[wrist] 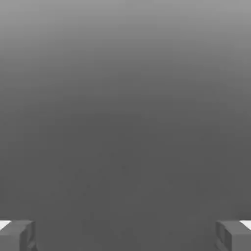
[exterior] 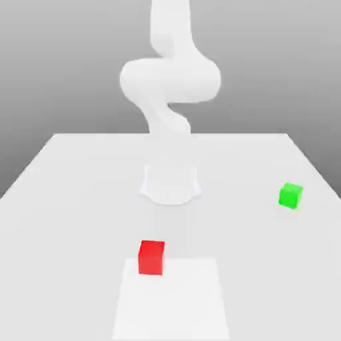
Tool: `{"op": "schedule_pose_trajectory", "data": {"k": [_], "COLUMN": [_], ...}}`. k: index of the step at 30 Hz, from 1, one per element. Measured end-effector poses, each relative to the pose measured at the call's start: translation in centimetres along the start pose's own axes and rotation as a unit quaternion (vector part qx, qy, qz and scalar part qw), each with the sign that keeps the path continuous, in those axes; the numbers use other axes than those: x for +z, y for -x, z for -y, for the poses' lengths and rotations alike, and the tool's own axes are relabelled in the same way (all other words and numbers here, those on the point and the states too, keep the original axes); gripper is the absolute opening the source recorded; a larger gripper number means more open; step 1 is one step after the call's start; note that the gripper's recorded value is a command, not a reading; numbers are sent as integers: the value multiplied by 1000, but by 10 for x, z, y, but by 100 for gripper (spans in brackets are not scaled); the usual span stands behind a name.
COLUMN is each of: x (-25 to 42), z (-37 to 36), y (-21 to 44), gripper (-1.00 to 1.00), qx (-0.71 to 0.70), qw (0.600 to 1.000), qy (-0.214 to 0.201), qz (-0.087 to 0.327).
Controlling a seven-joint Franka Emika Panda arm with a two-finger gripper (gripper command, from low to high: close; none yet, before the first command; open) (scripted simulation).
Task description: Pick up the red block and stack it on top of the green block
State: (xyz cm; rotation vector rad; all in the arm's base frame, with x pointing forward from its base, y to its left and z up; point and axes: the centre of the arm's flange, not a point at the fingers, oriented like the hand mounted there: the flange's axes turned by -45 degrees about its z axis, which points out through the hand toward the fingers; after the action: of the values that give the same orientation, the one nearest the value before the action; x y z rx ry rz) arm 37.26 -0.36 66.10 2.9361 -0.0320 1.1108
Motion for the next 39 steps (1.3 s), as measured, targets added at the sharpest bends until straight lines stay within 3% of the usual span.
{"op": "schedule_pose_trajectory", "data": {"k": [9, 18, 23, 24, 31, 39], "x": [195, 316, 350, 355, 356, 313], "z": [-21, -38, -39, -39, -39, -38], "y": [118, 325, 368, 374, 375, 336], "gripper": [0, 0, 0, -100, -100, -100], "qx": [13, 34, 36, 36, 36, 34], "qw": [986, 940, 935, 935, 935, 935], "qy": [15, 16, 17, 17, 16, 15], "qz": [166, 340, 353, 353, 353, 353]}}
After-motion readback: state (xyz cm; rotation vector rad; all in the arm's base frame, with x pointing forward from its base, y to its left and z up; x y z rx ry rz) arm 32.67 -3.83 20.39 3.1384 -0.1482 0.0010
